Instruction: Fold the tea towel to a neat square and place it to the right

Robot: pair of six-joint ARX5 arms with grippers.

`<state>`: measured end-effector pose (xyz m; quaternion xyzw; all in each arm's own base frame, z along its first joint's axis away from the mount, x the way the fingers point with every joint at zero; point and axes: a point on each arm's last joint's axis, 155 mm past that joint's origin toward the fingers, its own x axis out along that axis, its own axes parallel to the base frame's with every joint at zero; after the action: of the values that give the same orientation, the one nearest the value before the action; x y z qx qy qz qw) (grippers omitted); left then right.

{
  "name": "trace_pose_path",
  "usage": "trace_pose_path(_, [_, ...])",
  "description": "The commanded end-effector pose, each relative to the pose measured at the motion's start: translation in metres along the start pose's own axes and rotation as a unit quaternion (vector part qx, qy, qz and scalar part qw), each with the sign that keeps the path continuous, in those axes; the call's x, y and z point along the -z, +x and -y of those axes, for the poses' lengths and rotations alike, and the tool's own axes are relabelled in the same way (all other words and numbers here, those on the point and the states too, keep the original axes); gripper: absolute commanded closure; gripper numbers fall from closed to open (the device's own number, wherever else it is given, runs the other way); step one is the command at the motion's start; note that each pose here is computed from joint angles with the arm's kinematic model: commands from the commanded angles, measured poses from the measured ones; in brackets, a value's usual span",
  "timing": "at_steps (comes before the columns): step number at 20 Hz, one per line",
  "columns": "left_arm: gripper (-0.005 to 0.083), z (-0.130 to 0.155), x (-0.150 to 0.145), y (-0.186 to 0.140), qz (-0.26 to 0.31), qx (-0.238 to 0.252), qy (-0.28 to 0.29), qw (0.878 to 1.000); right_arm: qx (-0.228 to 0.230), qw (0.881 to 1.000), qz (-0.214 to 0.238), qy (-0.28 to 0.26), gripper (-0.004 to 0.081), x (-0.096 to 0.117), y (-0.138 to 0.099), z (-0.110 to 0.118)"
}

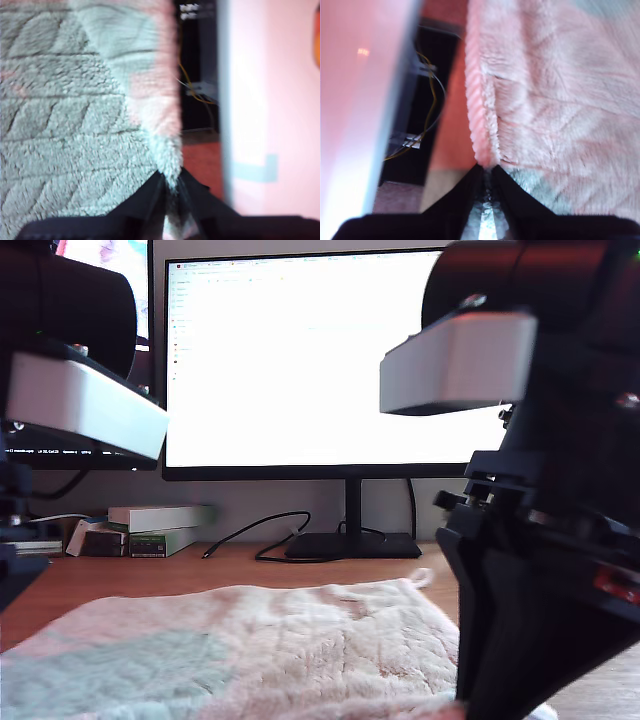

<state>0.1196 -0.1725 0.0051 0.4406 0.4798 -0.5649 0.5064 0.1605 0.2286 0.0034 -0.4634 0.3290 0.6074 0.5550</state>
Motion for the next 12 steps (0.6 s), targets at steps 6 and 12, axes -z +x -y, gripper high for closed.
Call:
trace_pose_path(6, [0.0741,0.005,-0.003,-0.007,-0.005,0.019,-0.037,0.999,-0.062,0.994,-0.066,0.061,0.0781,0.026,-0.006,-0.027])
trace_pose_path(12, [0.0773,0.031,-0.008,-0.010,0.010,0.082,-0.090,0.993,-0.090,0.986,-0.089,0.109,0.0781,0.017,-0.029,-0.039])
